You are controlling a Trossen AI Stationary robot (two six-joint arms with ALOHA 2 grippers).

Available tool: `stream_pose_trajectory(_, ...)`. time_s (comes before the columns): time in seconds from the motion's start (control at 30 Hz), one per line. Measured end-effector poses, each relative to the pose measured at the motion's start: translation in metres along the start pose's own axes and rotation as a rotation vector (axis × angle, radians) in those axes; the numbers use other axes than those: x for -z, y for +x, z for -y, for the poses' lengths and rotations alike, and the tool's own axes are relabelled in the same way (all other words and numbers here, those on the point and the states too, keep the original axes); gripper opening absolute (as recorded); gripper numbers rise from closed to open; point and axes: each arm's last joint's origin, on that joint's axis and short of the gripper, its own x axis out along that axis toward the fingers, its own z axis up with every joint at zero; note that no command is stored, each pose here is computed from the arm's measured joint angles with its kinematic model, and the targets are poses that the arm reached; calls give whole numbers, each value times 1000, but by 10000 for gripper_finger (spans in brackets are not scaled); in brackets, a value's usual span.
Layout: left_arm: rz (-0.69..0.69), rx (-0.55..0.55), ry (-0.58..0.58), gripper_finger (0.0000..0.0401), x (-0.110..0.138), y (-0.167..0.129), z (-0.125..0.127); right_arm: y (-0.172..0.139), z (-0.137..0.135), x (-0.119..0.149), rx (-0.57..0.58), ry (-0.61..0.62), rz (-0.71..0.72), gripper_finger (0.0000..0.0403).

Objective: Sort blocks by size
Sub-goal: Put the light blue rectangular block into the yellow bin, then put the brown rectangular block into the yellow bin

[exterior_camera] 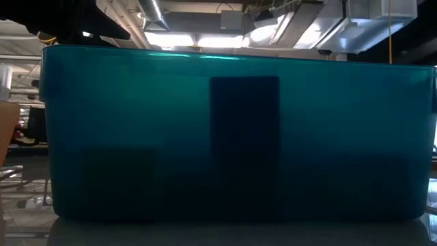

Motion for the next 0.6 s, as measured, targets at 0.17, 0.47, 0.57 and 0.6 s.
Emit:
stream_pose_trajectory(0.17,0,0,-1,250,0,0,0,0,2,-3,24,106,5,206)
stream_pose_trajectory(0.47,4,2,-5,250,-1,0,0,-4,5,-47,28,87,-19,272)
stream_pose_trajectory(0.57,5,2,-5,250,-1,0,0,-7,12,-71,62,31,30,274)
stream_pose_trajectory(0.6,5,2,-5,250,-1,0,0,-8,16,-79,88,15,47,273)
